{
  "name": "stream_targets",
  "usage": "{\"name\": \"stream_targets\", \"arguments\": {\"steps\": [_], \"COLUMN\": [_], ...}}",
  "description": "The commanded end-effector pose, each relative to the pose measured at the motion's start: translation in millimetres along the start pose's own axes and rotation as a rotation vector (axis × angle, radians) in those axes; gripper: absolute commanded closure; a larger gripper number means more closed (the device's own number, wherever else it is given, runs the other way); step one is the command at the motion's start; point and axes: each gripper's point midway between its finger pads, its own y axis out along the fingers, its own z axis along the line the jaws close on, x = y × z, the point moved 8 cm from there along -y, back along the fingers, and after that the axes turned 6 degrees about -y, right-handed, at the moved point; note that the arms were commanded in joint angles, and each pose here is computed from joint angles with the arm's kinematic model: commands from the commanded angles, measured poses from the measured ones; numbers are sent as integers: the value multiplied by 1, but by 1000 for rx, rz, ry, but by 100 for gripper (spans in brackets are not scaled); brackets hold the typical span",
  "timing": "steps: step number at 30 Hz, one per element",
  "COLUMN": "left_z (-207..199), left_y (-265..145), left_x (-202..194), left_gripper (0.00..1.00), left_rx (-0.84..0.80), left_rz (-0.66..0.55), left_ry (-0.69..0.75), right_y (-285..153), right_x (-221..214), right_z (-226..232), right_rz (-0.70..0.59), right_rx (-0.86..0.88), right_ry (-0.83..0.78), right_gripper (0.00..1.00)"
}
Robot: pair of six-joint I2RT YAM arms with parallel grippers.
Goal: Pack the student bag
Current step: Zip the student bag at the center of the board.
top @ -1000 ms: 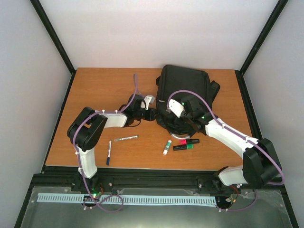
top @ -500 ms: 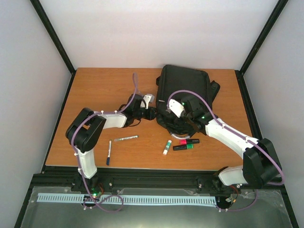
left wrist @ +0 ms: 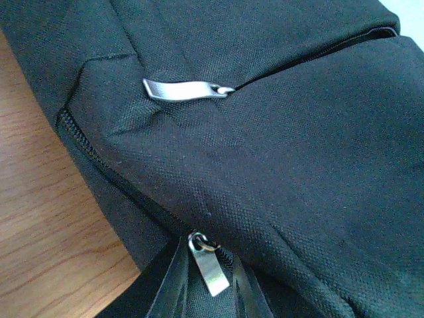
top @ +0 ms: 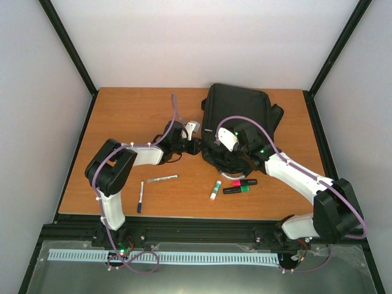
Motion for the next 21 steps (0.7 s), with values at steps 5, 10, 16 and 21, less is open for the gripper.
{"name": "stream_targets", "arguments": {"steps": [5, 10, 16, 21], "left_z": [-8, -7, -12, -12], "left_y": [21, 22, 7, -4], "left_x": [12, 8, 7, 0], "left_gripper": [74, 81, 90, 97], "left_rx": [-117, -135, -121, -72], "left_rz": [-22, -31, -52, -24], "left_ry": [-3, -29, -31, -51], "right_y": [-3, -3, -2, 0], "right_x": [0, -1, -2, -3], "right_z": [-10, -11, -11, -11], "right_rz": [-14, -14, -9, -2], "right_rx": [-48, -49, -49, -45], "right_ry": [31, 34, 37, 34], "right_gripper": [97, 97, 97, 97]}}
